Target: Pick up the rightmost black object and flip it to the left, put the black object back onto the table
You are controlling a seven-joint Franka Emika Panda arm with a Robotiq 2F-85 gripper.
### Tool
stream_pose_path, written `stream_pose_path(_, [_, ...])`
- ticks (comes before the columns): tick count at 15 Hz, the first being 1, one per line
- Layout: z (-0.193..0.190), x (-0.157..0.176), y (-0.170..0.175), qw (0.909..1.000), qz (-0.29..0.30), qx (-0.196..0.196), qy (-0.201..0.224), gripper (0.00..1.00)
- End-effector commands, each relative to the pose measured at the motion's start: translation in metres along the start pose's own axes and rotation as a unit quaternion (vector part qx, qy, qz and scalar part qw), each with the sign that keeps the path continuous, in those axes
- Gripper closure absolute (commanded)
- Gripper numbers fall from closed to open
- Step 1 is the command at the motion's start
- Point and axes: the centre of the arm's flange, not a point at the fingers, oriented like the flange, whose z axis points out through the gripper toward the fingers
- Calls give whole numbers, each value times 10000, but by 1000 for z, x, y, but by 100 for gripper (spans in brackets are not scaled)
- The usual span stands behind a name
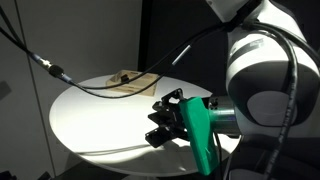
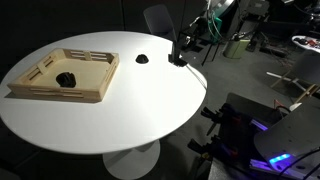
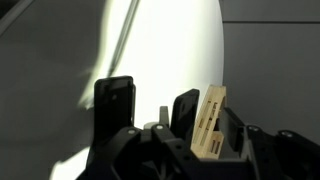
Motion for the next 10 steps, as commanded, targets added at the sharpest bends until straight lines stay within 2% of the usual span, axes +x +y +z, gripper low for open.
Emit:
stream_pose_path(1, [-9, -4, 1, 9998, -98, 156, 67, 74])
stream_pose_path(4, [-10, -5, 2, 9998, -98, 178, 84, 98])
stream_pose_path(6, [-11, -5, 2, 9997, -99, 189, 91, 100])
stream_pose_path(10, [-12, -6, 2, 9996, -99, 235, 105, 97])
